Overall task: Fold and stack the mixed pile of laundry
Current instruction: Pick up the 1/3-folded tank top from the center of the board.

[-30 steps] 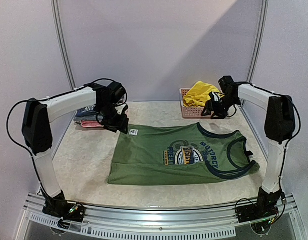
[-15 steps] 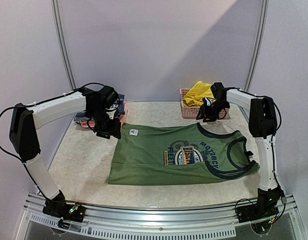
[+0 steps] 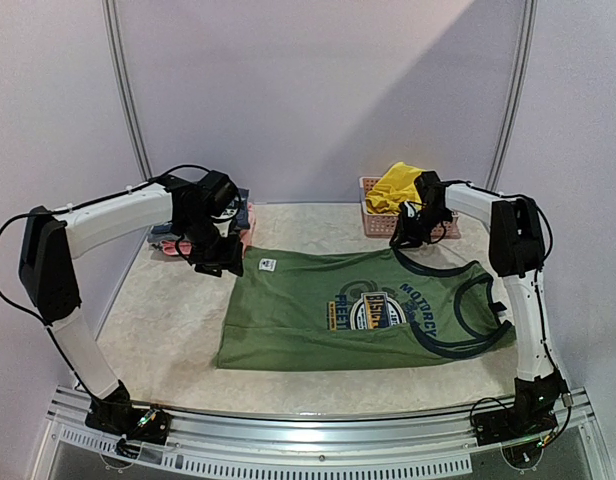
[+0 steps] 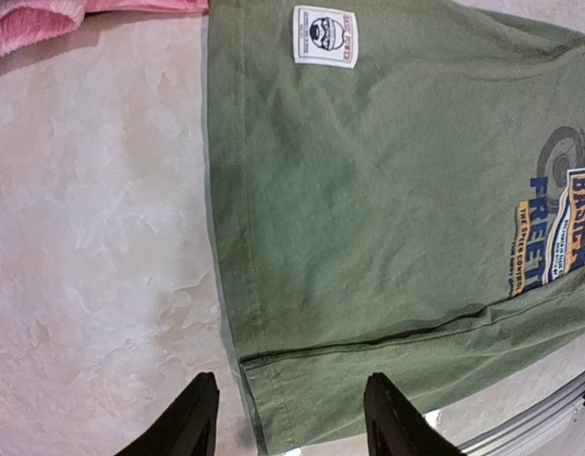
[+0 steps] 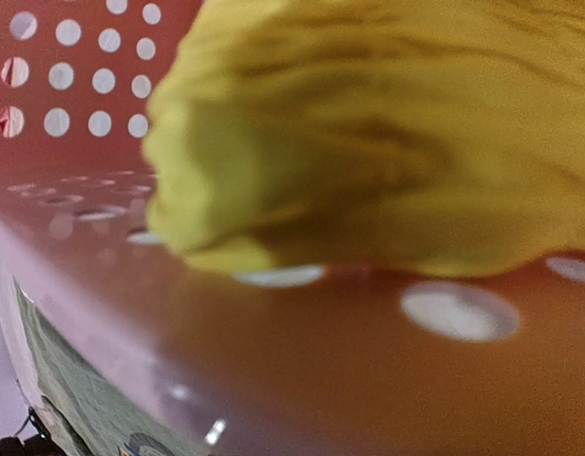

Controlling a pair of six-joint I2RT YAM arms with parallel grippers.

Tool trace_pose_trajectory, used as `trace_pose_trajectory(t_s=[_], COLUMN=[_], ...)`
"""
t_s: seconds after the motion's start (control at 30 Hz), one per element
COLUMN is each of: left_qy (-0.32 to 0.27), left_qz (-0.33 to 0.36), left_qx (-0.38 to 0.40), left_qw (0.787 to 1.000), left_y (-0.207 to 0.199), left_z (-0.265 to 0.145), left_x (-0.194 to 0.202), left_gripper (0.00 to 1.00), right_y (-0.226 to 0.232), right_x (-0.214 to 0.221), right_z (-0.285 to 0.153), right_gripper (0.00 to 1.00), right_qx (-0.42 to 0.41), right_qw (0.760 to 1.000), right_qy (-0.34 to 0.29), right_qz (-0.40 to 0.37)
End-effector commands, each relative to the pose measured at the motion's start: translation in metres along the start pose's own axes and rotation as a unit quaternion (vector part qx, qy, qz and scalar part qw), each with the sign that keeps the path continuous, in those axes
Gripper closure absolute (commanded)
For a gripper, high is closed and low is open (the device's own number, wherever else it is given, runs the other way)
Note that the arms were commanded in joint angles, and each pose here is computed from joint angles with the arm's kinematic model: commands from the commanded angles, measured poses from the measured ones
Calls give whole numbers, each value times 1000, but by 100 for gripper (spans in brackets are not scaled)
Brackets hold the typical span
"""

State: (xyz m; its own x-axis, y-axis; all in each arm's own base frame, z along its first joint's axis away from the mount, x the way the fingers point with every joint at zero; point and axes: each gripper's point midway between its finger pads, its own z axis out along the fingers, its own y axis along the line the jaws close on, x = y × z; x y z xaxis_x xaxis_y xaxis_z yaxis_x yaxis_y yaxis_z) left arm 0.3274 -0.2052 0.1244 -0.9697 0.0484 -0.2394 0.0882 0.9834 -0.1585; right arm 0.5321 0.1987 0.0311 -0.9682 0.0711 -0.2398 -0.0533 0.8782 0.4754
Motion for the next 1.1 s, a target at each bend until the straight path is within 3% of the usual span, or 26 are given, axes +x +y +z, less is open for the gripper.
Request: trace_pose_trajectory(t_s=[0.0,0.17,0.57,0.87,1.07], left_qy=[-8,-9,-21,-27,-14], left_qz=[2,4,18,42,44], left_qx=[-4,-4,8,16,17], left_qw=[1000,1000,1000,999,999], left_y=[0,0,-9,-27,-37], left_z=[0,0,3,14,48], left_x=[0,0,-15,-62,-102], left_gripper=[47,48,47,47,48], right_y=[-2,-5,-8,-44,-52], right_x=[5,9,5,24,27], right_z=[13,11,-35,-63,-67], right_gripper=[85,100,100,100,100], right_qx=[0,9,51,82,82], right_qw=[1000,1000,999,996,995], right_qy=[14,24,-1,-9,-8], right_qz=[9,8,3,46,50])
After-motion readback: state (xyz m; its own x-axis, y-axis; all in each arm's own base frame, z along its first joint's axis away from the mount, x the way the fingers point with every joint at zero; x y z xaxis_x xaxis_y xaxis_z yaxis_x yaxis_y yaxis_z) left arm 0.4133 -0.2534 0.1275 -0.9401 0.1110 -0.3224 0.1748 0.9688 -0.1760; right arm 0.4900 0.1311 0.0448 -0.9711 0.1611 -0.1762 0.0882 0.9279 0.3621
